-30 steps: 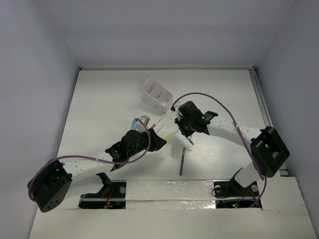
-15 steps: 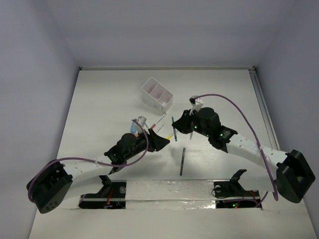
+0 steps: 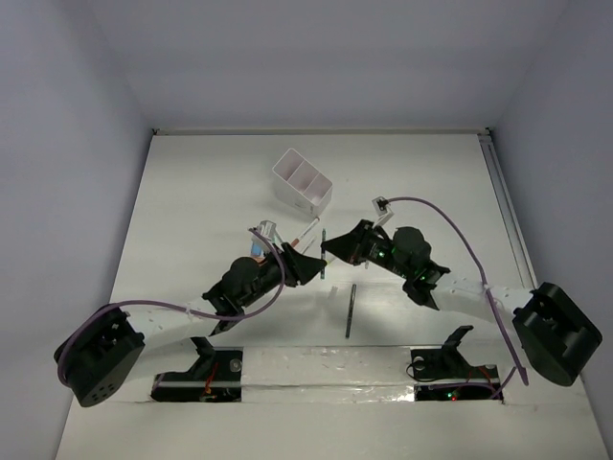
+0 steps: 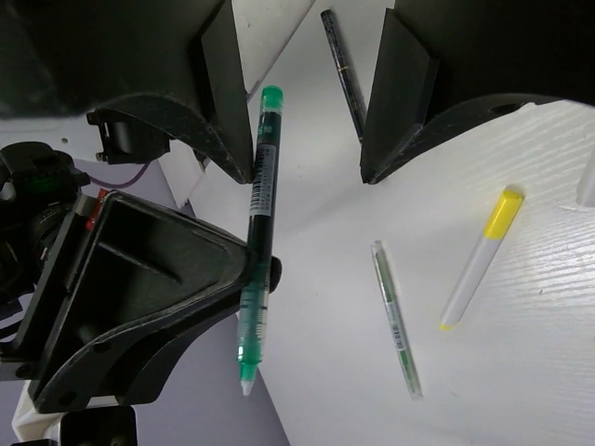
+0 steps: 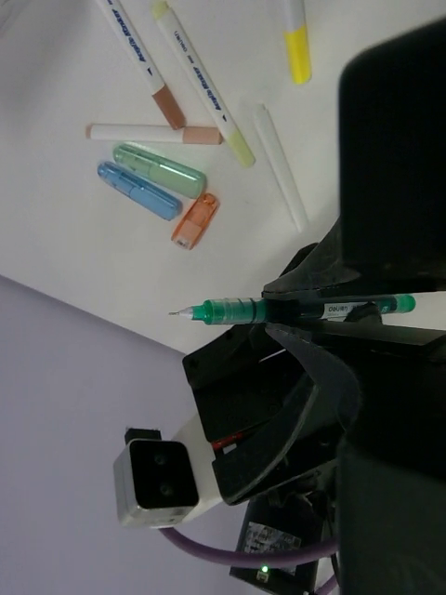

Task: Sort the stationery into containers
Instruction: Pick up the pen from the center of the board.

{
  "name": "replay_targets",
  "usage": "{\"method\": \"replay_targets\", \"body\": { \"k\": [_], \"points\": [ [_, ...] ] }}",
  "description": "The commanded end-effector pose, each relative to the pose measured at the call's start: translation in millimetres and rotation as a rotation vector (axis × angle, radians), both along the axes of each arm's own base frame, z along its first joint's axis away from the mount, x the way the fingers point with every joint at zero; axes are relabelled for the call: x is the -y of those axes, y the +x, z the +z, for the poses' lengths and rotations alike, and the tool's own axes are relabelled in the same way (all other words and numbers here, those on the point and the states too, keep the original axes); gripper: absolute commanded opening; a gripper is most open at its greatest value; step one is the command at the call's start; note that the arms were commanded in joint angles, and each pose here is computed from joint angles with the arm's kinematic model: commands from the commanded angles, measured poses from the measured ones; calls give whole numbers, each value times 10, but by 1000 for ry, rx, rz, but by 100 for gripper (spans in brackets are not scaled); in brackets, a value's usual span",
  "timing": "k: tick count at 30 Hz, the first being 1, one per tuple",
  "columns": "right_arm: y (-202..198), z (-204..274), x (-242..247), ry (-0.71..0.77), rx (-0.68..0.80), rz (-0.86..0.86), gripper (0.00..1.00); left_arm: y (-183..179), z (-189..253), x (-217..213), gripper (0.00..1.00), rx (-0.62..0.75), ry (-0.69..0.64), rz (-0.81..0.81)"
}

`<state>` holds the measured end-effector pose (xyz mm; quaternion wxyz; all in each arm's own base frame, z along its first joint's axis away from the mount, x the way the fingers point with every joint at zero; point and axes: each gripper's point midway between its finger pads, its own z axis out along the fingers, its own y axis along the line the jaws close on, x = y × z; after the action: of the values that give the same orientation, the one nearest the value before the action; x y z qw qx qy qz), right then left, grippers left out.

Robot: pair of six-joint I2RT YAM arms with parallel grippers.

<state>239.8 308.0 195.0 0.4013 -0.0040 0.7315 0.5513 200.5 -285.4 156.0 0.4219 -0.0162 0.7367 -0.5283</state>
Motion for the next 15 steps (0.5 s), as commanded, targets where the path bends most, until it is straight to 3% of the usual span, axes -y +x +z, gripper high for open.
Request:
{"method": "replay_targets", "body": {
  "k": [1, 5, 7, 14, 15],
  "points": [
    [-83, 360, -126, 137, 60, 57, 0, 18, 165, 46, 45, 46, -54, -3],
    [-130, 315, -176, 161, 37, 80, 0, 50, 217, 56, 42, 63, -59, 6],
    [-133, 240, -187, 157, 18, 84, 0, 59, 208, 55, 35, 66, -53, 9],
    [-160, 185, -235, 206, -21, 112, 0, 48, 204, 76, 31, 72, -49, -5],
    [-156, 174, -240, 206, -24, 112, 0, 45, 208, 76, 25, 75, -48, -7]
  ]
}}
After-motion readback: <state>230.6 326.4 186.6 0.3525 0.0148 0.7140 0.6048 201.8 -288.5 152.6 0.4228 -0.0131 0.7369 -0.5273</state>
